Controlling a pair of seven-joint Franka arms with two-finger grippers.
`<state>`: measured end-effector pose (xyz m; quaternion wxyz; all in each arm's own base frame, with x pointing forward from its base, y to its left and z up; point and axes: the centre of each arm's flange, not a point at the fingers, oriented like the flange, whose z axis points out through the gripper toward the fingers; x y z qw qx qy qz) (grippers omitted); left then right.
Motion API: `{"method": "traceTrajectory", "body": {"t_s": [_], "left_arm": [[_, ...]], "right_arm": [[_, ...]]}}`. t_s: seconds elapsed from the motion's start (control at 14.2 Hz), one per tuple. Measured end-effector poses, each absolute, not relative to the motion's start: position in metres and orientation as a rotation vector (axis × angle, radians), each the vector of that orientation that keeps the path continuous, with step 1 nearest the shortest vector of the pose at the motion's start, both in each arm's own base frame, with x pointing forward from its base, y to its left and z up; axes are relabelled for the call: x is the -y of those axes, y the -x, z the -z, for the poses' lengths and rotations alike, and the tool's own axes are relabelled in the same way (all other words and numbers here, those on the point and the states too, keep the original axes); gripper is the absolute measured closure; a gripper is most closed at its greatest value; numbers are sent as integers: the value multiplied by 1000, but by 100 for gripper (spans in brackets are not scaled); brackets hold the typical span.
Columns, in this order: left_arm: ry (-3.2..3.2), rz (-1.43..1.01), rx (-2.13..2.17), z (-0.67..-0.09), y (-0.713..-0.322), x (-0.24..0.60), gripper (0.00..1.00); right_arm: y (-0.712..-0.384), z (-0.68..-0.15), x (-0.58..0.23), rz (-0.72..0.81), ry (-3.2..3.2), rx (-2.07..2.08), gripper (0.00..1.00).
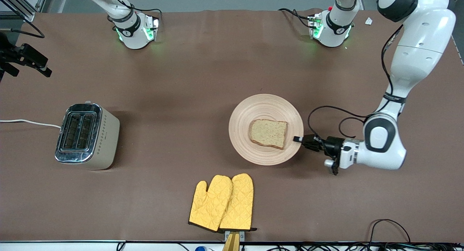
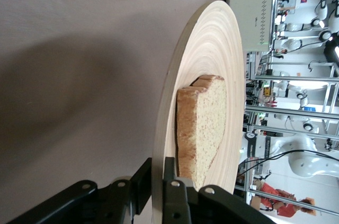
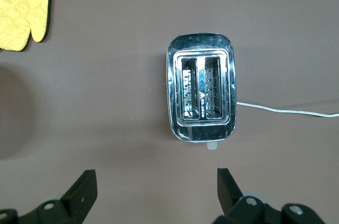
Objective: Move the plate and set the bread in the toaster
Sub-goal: 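Keep pushing the wooden plate with the left gripper to the table middle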
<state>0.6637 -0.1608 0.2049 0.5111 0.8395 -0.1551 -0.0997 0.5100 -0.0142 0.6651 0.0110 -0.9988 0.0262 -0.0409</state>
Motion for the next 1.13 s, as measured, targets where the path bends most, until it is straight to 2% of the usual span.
{"method": "traceTrajectory", "body": {"t_s": [0.56, 0.85, 1.13], "left_arm": [[-2018, 182, 231, -162, -620, 303, 88], [-2053, 155, 189, -131, -606, 320, 89], [-2065, 141, 176, -126, -600, 334, 89]], "right_arm": [[-510, -665, 14, 128, 3116, -82, 0], [-510, -665, 14, 129, 3116, -81, 0], [-510, -665, 14, 130, 3116, -81, 0]]}}
